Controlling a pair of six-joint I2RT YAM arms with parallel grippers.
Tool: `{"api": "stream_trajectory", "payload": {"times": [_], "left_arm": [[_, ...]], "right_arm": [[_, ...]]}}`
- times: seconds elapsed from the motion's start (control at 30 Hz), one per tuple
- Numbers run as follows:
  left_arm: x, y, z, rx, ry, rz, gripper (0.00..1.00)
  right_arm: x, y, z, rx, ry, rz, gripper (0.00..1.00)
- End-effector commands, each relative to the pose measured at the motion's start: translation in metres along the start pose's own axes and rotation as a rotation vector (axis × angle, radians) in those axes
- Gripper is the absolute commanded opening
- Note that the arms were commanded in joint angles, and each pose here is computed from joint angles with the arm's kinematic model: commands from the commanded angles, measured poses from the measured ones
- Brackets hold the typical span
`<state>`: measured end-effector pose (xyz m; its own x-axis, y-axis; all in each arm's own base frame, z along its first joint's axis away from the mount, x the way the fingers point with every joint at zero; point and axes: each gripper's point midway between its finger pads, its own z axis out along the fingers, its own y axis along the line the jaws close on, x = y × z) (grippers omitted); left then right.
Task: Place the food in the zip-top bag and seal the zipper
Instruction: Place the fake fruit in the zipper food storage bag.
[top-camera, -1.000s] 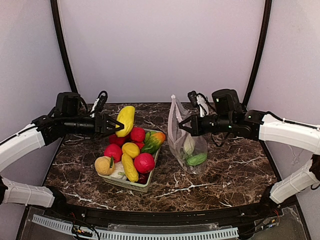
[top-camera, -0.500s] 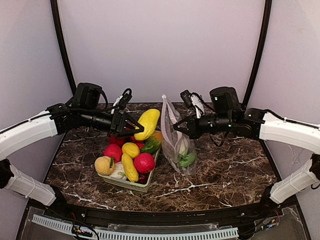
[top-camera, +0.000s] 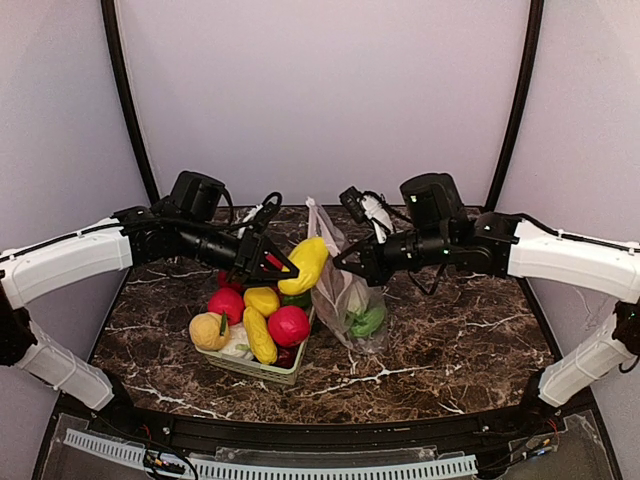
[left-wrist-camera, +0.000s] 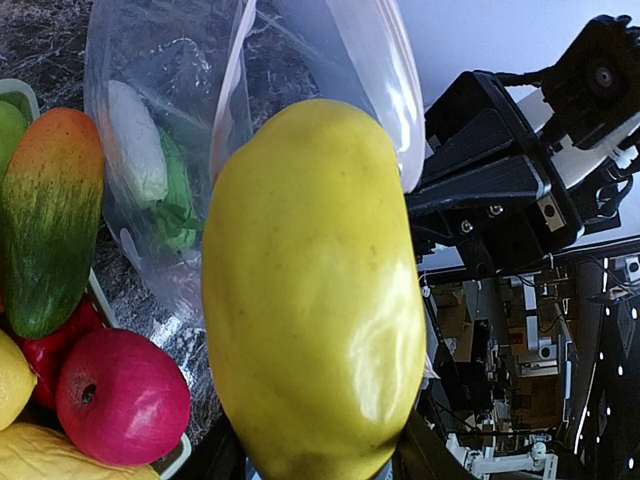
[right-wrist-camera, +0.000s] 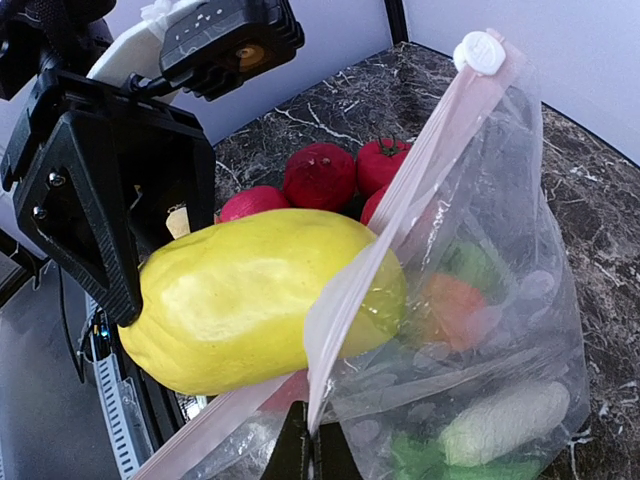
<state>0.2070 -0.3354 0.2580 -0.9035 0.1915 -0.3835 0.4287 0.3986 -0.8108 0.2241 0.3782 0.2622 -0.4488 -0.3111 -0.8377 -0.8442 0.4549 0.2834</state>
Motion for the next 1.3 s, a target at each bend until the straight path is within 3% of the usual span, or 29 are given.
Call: {"api": "stream_trajectory", "payload": {"times": [0.0, 0.37, 0.9, 1.27], "left_arm": [[-0.001, -0.006, 0.000, 0.007, 0.015, 0.004, 0.37], [-0.003, 0.003, 0.006, -0.041, 0.064, -0.011, 0.37], [-0.028, 0.009, 0.021, -0.030, 0.009, -0.055, 0.40], [-0.034, 0.027, 0.025, -0.088, -0.037, -0.054, 0.45]], "right_arm": [[-0.005, 0.009, 0.003, 0.006, 0.007, -0.052, 0.00], [-0.002, 0.026, 0.005, -0.021, 0.039, -0.102, 0.00], [0.018, 0.043, 0.027, -0.060, 0.137, -0.118, 0.00], [-0.002, 0.033, 0.026, 0.023, 0.072, -0.032, 0.00]]}}
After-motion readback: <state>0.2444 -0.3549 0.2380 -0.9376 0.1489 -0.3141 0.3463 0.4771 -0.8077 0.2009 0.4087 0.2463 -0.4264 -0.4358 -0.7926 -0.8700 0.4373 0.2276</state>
